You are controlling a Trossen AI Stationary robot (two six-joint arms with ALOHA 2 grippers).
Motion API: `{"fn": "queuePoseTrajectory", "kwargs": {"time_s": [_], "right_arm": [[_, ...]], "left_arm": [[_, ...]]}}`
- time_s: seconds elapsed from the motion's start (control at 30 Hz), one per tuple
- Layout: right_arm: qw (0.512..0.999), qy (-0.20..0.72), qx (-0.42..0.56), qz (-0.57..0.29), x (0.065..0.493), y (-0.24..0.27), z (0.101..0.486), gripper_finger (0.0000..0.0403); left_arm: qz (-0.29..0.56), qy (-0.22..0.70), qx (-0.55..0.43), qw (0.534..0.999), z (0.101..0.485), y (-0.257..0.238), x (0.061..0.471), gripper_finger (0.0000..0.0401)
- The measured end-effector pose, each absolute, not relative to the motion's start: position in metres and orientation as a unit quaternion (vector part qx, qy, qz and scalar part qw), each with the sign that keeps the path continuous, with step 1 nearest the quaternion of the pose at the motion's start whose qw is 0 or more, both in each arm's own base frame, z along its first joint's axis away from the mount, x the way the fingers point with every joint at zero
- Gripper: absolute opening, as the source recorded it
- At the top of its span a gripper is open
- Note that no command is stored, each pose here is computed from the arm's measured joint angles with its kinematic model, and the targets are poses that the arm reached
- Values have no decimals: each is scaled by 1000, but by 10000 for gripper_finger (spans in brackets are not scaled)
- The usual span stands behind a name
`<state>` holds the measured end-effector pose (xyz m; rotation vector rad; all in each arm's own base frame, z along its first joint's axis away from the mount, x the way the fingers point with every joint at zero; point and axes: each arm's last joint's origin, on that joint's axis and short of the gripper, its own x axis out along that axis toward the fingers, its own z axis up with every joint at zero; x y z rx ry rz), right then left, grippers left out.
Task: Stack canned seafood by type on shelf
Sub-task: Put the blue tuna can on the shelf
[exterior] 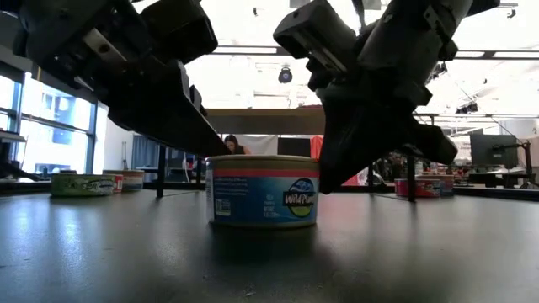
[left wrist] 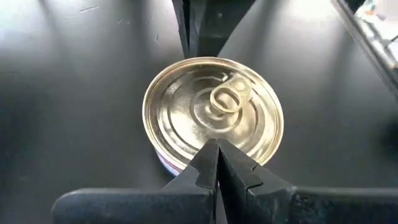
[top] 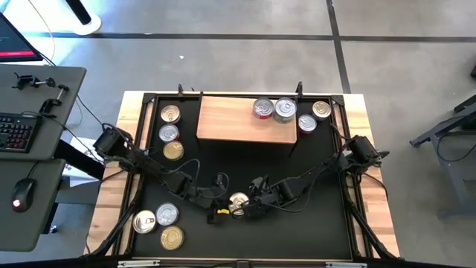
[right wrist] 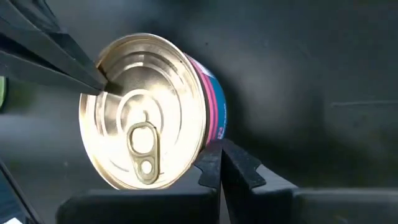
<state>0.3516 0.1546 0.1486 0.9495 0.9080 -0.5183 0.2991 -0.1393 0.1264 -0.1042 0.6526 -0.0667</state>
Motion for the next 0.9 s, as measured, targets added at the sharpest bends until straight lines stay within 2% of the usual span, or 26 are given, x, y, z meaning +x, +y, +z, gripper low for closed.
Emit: {"fn": "queuePoseTrajectory", "kwargs": {"time_s": [0.17,0.47,0.7,0.9], "right_arm": [[760,415,444,-229,354,158,153,0],[791,382,437,-195,373,174,202,0],[813,370,413,-178,379,178,223,0],[847,396,323,-147,383,179,256,0]], "left_arm": [[-34,327,-49,943,119,-143,299,0],[-22,348,-25,937,109,-149,293,0],[-9,379,-6,925,103,-147,288,0],[4,446,-3,895,117,-140,269,0]]}}
